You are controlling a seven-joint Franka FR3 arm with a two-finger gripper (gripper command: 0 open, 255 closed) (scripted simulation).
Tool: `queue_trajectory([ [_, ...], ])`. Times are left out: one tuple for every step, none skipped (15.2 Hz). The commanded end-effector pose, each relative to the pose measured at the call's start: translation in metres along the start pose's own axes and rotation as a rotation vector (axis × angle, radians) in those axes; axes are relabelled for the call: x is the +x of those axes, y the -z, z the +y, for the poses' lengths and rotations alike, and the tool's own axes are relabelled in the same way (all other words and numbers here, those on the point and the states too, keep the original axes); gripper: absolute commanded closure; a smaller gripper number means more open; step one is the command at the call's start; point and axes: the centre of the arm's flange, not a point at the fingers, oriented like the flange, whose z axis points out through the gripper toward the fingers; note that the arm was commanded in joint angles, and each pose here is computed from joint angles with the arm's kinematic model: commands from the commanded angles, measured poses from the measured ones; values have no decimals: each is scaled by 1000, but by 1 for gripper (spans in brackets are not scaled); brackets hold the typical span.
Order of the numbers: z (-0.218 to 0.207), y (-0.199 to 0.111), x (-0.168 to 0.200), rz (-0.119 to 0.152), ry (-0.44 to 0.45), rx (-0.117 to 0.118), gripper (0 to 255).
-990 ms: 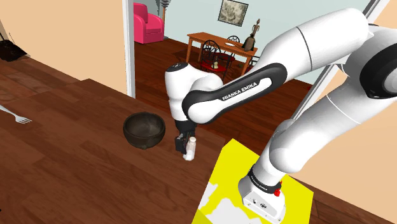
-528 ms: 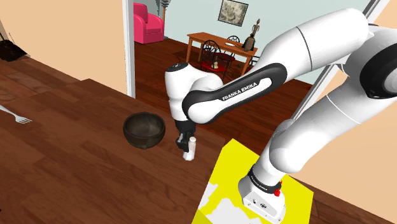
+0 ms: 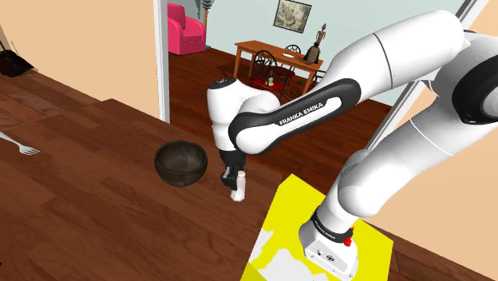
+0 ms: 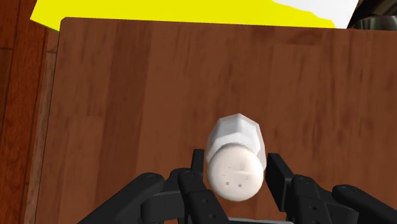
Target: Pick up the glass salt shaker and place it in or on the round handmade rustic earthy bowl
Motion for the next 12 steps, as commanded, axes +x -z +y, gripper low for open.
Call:
queue_trajectory([
  [1,8,-2,0,0,0,255],
  [1,13,-3,0,0,0,255],
  [2,18,-5,0,0,0,255],
  [3,23,-6,0,0,0,255],
  [3,28,-7,0,0,0,255],
  [4,33,-8,0,0,0,255],
  [5,38,-10,0,0,0,255],
  [5,43,-11,0,0,0,255],
  [6,48,-12,0,0,0,255],
  [7,53,-13,0,0,0,255],
  [7,58,-15,0,0,0,255],
  [8,63,-16,0,0,0,255],
])
